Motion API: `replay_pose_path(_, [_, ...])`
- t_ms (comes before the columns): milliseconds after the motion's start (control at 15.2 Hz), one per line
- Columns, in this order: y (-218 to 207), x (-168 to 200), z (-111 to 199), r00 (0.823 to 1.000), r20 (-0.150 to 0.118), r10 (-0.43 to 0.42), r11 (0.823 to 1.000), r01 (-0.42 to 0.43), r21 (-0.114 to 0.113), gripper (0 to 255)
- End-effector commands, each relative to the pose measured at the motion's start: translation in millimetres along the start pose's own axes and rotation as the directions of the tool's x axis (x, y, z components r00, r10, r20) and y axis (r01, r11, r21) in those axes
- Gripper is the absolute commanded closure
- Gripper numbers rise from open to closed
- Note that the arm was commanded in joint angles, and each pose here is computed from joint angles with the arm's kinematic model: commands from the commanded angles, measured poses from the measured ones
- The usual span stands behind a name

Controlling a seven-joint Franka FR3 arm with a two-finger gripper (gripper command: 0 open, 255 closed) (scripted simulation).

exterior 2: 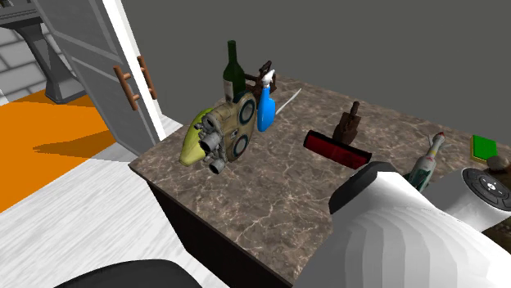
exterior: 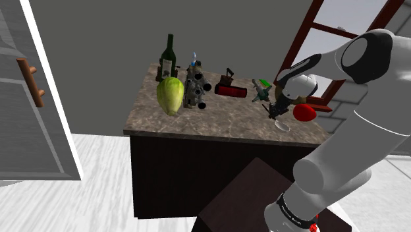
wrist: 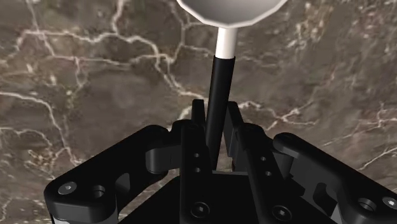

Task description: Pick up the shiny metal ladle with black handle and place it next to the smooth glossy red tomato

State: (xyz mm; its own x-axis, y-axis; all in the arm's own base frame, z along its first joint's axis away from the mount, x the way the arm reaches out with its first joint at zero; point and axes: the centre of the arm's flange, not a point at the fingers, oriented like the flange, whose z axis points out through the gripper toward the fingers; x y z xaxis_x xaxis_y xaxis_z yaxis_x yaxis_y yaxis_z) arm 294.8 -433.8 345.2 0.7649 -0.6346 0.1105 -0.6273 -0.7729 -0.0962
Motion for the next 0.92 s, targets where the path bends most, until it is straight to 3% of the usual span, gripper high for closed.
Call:
replay_pose_path(0, [0,0,0,1.000,0.000,0.000,1.000,0.000,0.000,255])
replay_pose_path(66, [0,0,0,1.000,0.000,0.000,1.000,0.000,0.000,255])
replay_pose_path(132, [0,0,0,1.000,0.000,0.000,1.000,0.000,0.000,0])
replay_pose_path(462, [0,0,0,1.000,0.000,0.000,1.000,0.000,0.000,0])
replay_pose_path(726, [0,0,-50,1.000,0.000,0.000,1.000,0.000,0.000,0])
replay_pose_path(858, [0,0,-50,1.000,0.000,0.000,1.000,0.000,0.000,0])
